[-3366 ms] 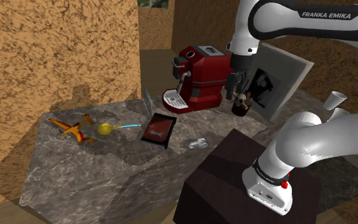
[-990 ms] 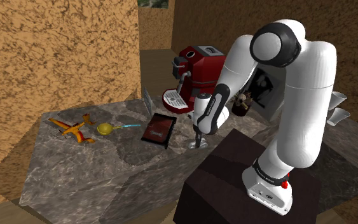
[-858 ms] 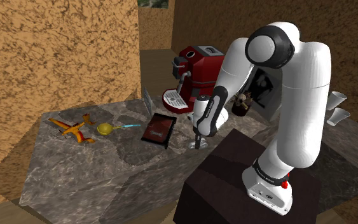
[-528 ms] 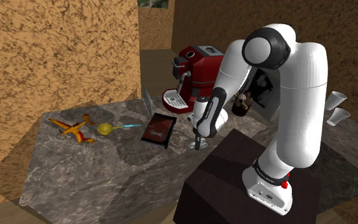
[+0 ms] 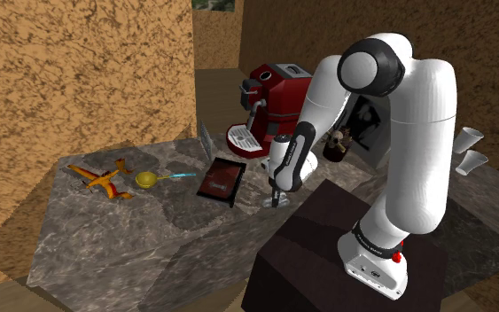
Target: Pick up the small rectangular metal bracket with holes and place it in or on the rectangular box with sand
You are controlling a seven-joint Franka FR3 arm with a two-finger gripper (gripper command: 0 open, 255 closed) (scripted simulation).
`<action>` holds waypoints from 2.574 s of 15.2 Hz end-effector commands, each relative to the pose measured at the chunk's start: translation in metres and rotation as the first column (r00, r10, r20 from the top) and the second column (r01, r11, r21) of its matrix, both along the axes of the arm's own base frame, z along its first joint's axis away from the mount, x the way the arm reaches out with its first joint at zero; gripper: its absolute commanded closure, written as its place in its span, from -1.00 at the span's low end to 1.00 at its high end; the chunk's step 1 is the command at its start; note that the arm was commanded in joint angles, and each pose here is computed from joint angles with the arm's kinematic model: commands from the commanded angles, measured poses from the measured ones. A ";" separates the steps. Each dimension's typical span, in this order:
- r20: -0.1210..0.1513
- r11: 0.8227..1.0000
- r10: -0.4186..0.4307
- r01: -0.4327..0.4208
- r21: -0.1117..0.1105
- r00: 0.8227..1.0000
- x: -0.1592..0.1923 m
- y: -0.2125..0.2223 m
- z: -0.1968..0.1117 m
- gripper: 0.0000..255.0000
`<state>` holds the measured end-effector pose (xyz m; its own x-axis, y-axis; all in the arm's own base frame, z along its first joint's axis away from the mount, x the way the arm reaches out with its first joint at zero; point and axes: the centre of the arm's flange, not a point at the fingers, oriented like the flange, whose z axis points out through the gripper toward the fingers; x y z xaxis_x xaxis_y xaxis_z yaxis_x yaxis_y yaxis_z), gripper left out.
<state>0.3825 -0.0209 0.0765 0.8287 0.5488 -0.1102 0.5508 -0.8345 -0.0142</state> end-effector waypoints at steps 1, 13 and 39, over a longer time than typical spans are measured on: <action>-0.001 1.000 -0.001 0.001 0.000 1.000 0.000 0.000 0.000 1.00; -0.001 1.000 -0.001 0.001 0.000 1.000 0.000 0.000 0.042 1.00; -0.001 1.000 -0.001 0.001 0.000 1.000 0.138 0.045 0.120 1.00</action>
<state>0.5058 0.0208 0.1961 0.8290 0.5482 -0.1104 0.5503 -0.8349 -0.0139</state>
